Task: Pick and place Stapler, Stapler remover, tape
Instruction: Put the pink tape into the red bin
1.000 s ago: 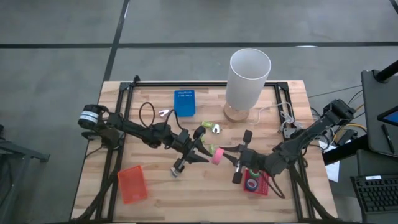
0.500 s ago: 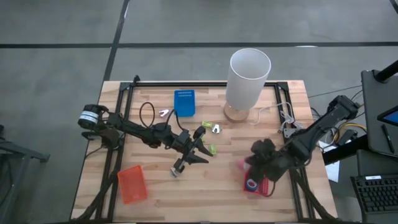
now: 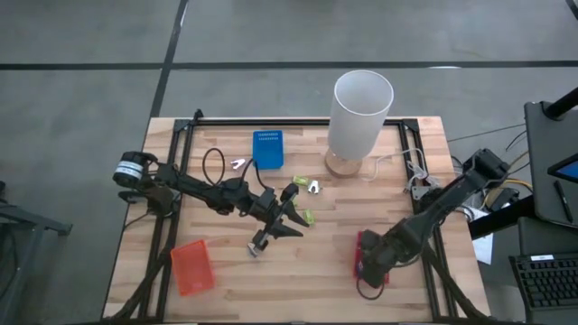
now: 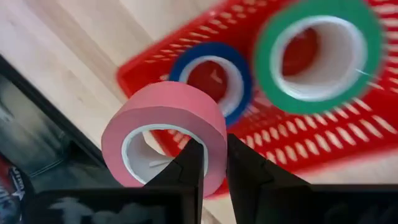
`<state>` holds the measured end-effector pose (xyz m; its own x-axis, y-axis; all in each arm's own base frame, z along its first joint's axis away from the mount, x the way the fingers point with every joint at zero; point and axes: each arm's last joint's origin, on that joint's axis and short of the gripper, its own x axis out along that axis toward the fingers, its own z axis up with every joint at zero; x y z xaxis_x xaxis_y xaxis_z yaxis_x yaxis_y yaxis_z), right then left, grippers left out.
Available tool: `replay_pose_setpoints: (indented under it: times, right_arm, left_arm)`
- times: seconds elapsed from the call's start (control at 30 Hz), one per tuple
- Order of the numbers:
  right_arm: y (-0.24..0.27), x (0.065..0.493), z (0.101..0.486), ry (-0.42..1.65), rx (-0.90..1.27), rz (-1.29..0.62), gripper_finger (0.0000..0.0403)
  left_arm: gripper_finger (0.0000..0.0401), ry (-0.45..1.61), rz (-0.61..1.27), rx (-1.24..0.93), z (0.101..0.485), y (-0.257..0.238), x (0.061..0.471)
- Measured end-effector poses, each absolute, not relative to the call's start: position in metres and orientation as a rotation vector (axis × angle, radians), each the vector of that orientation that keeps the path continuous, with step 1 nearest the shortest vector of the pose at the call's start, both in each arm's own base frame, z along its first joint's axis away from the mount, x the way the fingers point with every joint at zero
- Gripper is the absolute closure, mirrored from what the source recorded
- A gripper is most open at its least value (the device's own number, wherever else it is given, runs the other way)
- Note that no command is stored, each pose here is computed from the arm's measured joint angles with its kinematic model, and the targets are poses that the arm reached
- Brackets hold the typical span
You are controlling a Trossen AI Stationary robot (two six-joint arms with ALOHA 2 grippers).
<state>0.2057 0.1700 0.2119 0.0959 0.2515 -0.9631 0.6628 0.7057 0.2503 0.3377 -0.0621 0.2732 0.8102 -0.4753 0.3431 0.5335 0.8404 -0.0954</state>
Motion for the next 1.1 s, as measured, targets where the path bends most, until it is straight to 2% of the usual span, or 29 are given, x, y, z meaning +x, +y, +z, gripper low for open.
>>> replay_pose_setpoints:
  times: [0.33,0.83,1.1]
  right_arm:
    - [0.17,0.218,0.197,1.504,0.748,-0.343,0.036]
    - [0.166,0.216,0.202,1.486,0.742,-0.351,0.036]
    - [0.167,0.219,0.194,1.504,0.689,-0.334,0.0339]
  left_arm:
    - [0.0275,-0.315,-0.541,-0.191,0.273,-0.062,0.338]
    - [0.0275,-0.315,-0.541,-0.19,0.273,-0.062,0.338]
    - [0.0275,-0.314,-0.541,-0.191,0.273,-0.062,0.338]
